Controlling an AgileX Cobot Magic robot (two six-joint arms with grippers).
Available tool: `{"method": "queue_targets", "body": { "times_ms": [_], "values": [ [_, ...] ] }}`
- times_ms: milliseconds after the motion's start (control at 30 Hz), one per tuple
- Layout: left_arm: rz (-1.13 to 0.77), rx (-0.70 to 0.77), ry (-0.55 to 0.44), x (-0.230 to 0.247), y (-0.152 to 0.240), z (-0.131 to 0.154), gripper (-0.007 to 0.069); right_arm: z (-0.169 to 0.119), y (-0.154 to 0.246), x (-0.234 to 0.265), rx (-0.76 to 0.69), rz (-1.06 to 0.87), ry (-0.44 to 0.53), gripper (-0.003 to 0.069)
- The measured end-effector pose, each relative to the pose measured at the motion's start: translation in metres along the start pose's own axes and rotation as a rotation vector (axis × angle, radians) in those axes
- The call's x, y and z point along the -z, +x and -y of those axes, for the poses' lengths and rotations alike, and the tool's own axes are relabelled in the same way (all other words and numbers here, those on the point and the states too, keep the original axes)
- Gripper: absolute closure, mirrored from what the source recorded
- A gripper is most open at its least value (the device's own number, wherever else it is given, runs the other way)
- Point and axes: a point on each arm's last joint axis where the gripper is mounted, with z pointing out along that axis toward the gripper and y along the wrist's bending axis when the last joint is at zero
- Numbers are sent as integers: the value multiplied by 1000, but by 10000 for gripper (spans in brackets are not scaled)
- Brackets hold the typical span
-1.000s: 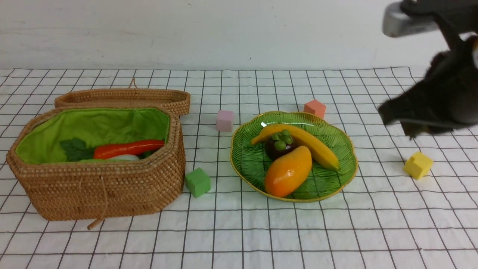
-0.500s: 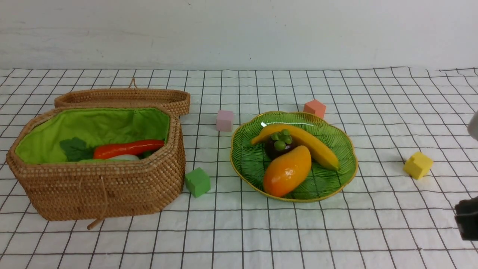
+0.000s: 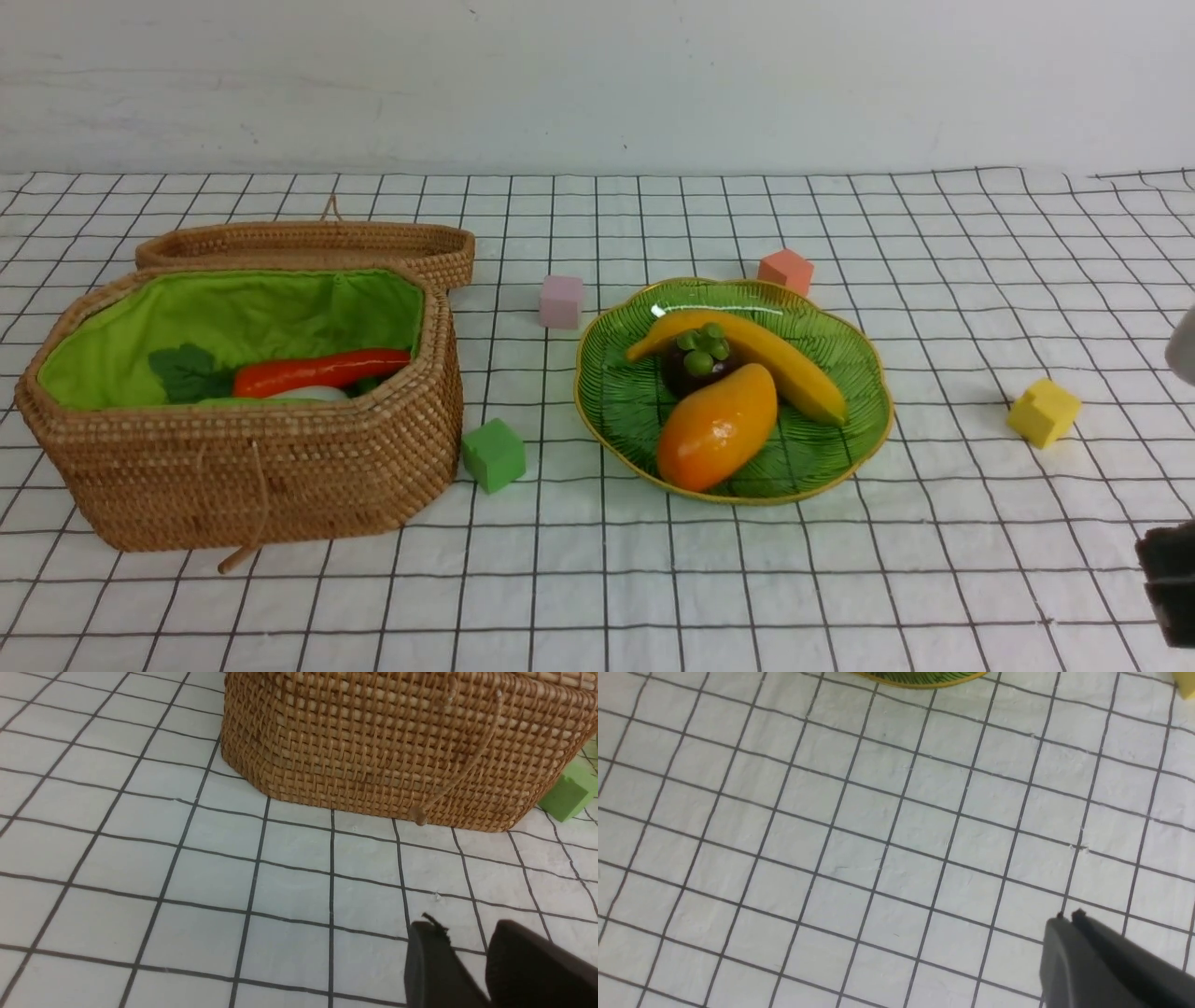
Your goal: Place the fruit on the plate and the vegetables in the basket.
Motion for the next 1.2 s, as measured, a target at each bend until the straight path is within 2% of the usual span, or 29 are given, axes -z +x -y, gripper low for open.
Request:
{"method": "queue_targets", "body": {
  "times_ms": [67, 200, 300, 367, 500, 600, 667, 800, 967, 1067, 1200],
  "values": [
    [0, 0, 0, 0, 0, 0, 440, 3, 2, 7, -34, 24, -6, 657],
    [0, 0, 0, 0, 0, 0, 438, 18, 8, 26, -113, 113, 44, 655],
    [0, 0, 0, 0, 0, 0, 438, 36, 20, 51, -168, 224, 169, 655],
    [0, 0, 0, 0, 0, 0, 438, 41, 25, 59, -186, 261, 209, 655],
    [0, 0, 0, 0, 0, 0, 438, 48, 54, 73, -263, 481, 309, 652],
    [0, 0, 0, 0, 0, 0, 438, 49, 70, 65, -276, 585, 341, 649],
    [0, 0, 0, 0, 0, 0, 438, 50, 91, 43, -270, 701, 368, 647],
    [0, 0, 0, 0, 0, 0, 438, 53, 129, -4, -249, 784, 373, 644],
    [1, 0, 0, 0, 0, 0, 433, 57, 173, -63, -262, 721, 358, 639],
    [1, 0, 0, 0, 0, 0, 431, 56, 179, -70, -277, 657, 348, 636],
    [1, 0, 0, 0, 0, 0, 428, 52, 178, -71, -203, 646, 310, 634]
  ]
}}
